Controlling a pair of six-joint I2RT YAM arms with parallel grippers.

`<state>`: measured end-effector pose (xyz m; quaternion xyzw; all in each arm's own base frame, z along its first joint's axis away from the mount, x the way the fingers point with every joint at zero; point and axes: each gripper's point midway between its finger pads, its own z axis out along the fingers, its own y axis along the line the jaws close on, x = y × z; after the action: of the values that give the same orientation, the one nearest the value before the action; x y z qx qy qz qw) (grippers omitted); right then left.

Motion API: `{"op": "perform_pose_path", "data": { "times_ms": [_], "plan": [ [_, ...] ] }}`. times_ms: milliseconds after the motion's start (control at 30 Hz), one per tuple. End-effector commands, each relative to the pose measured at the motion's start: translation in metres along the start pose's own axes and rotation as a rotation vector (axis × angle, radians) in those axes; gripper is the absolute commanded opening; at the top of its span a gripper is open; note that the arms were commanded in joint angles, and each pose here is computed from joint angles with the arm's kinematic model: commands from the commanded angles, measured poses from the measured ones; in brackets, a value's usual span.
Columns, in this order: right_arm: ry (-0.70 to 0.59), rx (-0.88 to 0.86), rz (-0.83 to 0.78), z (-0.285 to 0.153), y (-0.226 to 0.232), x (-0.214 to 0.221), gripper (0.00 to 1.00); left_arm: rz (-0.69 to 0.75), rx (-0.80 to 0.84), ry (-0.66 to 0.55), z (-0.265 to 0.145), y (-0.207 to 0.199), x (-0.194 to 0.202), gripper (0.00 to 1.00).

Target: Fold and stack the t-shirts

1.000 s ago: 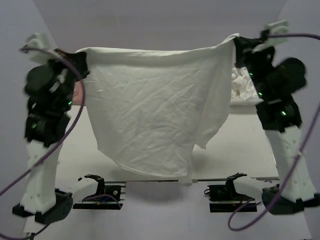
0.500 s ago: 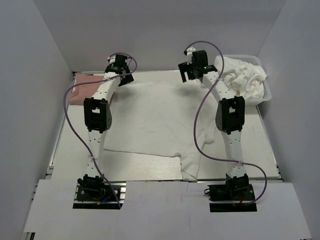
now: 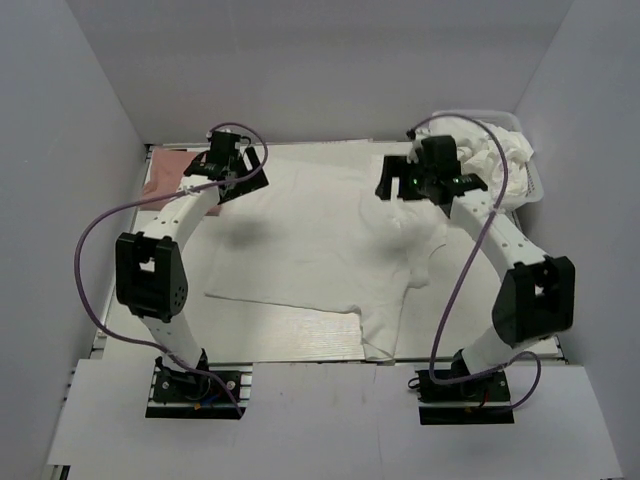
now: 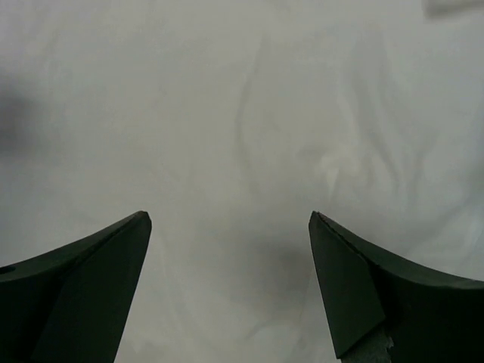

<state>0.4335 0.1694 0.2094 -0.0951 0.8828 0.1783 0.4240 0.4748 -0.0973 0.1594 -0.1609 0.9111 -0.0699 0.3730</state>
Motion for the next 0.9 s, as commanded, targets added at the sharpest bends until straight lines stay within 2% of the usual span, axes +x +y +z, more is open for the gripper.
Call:
{"op": "perform_pose_path", "data": {
  "times_ms": [0, 33, 67, 100, 133, 167, 200, 267, 400, 467, 633, 667, 767, 800, 867],
  "plan": [
    [0.261, 0.071, 0.201, -0.011, -0.012, 0.108, 0.90, -0.012, 0.035, 0.120, -0.013, 0.010, 0.051, 1.00],
    [0.251, 0.138, 0.211, -0.030, -0.022, 0.119, 0.90, -0.020, 0.037, 0.140, -0.017, 0.014, 0.061, 1.00],
    [0.294, 0.184, 0.228, -0.038, -0.029, 0.144, 0.90, -0.024, 0.063, 0.157, -0.020, 0.010, 0.072, 1.00],
    [0.287, 0.267, 0.266, -0.044, -0.042, 0.153, 0.90, -0.036, 0.057, 0.193, -0.027, 0.019, 0.092, 1.00],
    [0.233, 0.267, 0.272, -0.060, -0.040, 0.145, 0.90, -0.037, 0.068, 0.202, -0.029, 0.021, 0.100, 1.00],
    [0.292, 0.297, 0.291, -0.064, -0.046, 0.178, 0.90, -0.041, 0.081, 0.218, -0.032, 0.020, 0.110, 1.00],
    [0.294, 0.317, 0.307, -0.069, -0.049, 0.185, 0.90, -0.053, 0.068, 0.257, -0.032, 0.029, 0.130, 1.00],
    [0.284, 0.370, 0.333, -0.082, -0.057, 0.201, 0.90, -0.052, 0.064, 0.264, -0.037, 0.036, 0.141, 1.00],
    [0.222, 0.509, 0.346, -0.086, -0.086, 0.207, 0.90, -0.061, 0.022, 0.336, -0.031, 0.054, 0.182, 1.00],
    [0.242, 0.512, 0.340, -0.080, -0.090, 0.211, 0.90, -0.059, 0.005, 0.362, -0.027, 0.060, 0.194, 1.00],
    [0.305, 0.405, 0.346, -0.057, -0.077, 0.221, 0.79, -0.068, -0.072, 0.382, -0.018, 0.073, 0.204, 1.00],
    [0.328, 0.388, 0.355, -0.054, -0.074, 0.228, 0.76, -0.063, -0.099, 0.397, -0.017, 0.080, 0.210, 1.00],
    [0.367, 0.348, 0.380, -0.046, -0.068, 0.241, 0.57, -0.069, -0.120, 0.406, -0.016, 0.084, 0.215, 1.00],
    [0.386, 0.344, 0.382, -0.044, -0.067, 0.246, 0.39, -0.067, -0.129, 0.400, -0.015, 0.086, 0.215, 1.00],
    [0.387, 0.361, 0.385, -0.043, -0.069, 0.244, 0.16, -0.065, -0.136, 0.395, -0.015, 0.088, 0.214, 1.00]
  ]
}}
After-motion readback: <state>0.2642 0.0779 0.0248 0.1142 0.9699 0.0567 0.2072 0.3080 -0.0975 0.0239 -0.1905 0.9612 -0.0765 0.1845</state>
